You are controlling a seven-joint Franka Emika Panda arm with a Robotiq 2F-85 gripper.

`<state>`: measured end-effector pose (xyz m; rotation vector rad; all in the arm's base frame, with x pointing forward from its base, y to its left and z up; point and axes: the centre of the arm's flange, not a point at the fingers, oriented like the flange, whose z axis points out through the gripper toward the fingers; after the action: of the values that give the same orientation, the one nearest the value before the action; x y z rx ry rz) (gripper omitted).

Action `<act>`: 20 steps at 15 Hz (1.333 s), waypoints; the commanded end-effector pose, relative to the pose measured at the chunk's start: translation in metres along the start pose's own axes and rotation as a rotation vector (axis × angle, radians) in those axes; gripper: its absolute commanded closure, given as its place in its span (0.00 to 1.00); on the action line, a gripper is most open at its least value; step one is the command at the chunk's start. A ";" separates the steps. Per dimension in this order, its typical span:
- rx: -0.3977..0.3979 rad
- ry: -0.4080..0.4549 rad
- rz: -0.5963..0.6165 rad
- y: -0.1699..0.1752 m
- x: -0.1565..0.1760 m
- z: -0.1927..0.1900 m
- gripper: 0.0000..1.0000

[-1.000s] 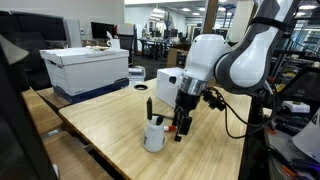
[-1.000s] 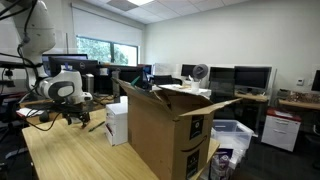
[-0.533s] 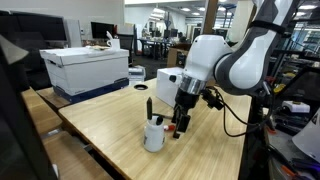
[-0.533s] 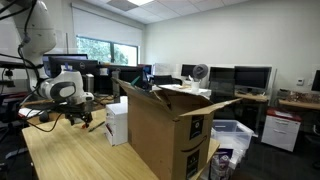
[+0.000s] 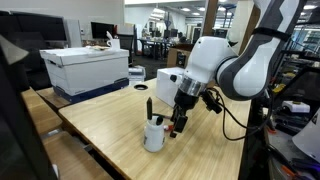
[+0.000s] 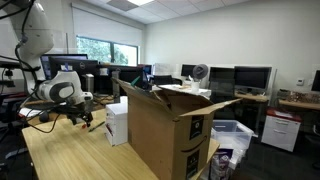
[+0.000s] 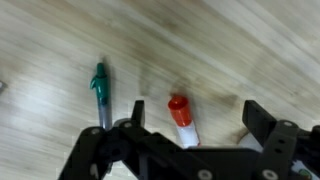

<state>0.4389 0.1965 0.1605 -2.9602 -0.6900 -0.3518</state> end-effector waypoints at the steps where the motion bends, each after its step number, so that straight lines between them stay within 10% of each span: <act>1: -0.033 0.010 0.019 -0.005 -0.009 0.001 0.00; 8: -0.048 -0.001 0.051 0.000 -0.009 0.007 0.03; 9: -0.048 -0.005 0.056 0.002 -0.010 0.008 0.28; 20: -0.056 -0.003 0.064 0.008 -0.007 0.006 0.77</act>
<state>0.4432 0.1883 0.1573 -3.0163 -0.6217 -0.3635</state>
